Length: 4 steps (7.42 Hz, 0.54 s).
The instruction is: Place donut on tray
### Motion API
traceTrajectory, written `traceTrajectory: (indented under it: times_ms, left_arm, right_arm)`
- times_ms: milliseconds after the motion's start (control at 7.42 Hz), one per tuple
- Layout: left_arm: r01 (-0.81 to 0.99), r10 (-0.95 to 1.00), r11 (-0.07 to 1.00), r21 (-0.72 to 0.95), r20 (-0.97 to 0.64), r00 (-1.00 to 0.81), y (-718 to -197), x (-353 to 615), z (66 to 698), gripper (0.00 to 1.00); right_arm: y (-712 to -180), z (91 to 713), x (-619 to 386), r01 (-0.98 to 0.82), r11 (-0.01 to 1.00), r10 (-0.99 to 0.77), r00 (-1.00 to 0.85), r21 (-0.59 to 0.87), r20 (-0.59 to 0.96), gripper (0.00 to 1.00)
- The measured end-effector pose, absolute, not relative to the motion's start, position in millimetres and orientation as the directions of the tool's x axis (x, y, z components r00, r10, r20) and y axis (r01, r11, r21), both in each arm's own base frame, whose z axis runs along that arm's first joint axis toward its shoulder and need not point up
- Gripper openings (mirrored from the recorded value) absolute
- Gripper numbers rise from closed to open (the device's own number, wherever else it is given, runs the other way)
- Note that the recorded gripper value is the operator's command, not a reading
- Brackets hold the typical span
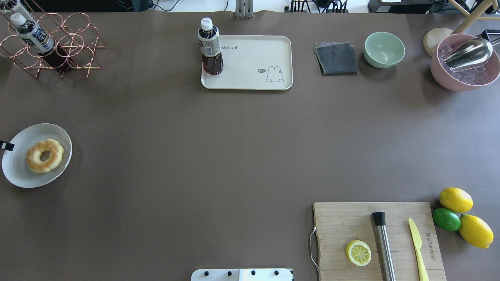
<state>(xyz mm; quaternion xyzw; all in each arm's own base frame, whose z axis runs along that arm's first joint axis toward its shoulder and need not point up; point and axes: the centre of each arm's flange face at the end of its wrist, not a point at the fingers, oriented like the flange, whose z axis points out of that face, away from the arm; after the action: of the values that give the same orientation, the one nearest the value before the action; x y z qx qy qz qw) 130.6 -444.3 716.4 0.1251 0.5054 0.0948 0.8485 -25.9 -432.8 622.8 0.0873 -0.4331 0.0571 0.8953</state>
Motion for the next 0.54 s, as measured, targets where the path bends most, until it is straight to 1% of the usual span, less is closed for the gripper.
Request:
traceTrajectory:
  times_ms: [539]
  left_arm:
    - [-0.037,0.294,0.949,0.314,-0.832,0.47,-443.8,131.2,716.6,0.1]
  right_arm:
    - [-432.2,624.7,-25.8,-0.177,0.979,0.028,0.619,0.104,0.785,0.99]
